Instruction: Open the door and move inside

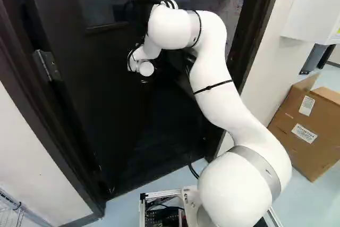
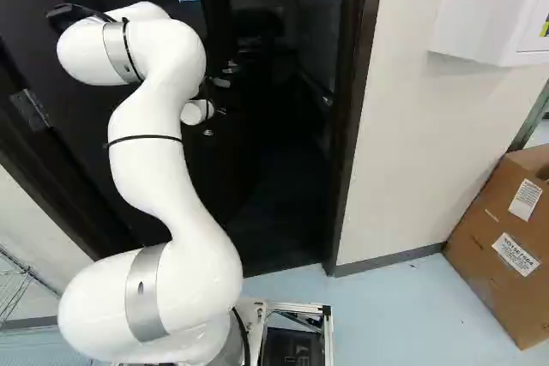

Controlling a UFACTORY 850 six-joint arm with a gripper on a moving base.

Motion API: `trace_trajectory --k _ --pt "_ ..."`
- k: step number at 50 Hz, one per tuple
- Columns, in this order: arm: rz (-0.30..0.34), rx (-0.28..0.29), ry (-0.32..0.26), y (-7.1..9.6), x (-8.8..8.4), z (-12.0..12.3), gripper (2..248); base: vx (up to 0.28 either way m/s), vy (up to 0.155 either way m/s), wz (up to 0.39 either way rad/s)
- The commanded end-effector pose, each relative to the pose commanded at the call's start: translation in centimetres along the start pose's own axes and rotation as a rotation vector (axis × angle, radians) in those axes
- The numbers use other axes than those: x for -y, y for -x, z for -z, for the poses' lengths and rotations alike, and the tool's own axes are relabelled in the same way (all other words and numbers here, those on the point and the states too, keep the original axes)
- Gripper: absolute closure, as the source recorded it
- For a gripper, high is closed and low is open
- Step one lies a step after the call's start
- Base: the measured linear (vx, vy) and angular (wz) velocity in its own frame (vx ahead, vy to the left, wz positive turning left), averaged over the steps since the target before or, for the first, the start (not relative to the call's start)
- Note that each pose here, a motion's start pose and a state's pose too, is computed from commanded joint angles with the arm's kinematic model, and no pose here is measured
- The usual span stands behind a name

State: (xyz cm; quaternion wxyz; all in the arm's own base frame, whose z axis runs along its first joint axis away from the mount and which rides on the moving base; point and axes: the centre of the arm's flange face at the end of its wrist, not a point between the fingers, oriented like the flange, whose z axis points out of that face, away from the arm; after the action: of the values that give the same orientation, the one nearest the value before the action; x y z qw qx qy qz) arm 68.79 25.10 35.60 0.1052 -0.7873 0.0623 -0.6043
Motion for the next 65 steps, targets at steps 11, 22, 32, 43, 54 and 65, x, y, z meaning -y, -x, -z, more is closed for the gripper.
trace_trajectory --k 11,22,32,43,54,65 --pt "0.002 -0.006 -0.023 0.5 1.7 -0.7 3 0.0 0.0 0.0" --pt "0.003 -0.012 -0.046 1.1 3.4 -1.3 3 0.0 0.0 0.0" --pt "0.001 -0.016 -0.051 1.2 3.9 -1.6 3 0.0 0.0 0.0" --pt "-0.004 -0.011 -0.034 0.9 2.9 -1.2 3 0.0 0.0 0.0" --pt "-0.003 0.0 -0.013 0.4 1.3 -0.1 3 0.0 0.0 0.0" --pt "0.0 0.013 0.007 0.0 -0.3 1.3 3 0.0 0.0 0.0"
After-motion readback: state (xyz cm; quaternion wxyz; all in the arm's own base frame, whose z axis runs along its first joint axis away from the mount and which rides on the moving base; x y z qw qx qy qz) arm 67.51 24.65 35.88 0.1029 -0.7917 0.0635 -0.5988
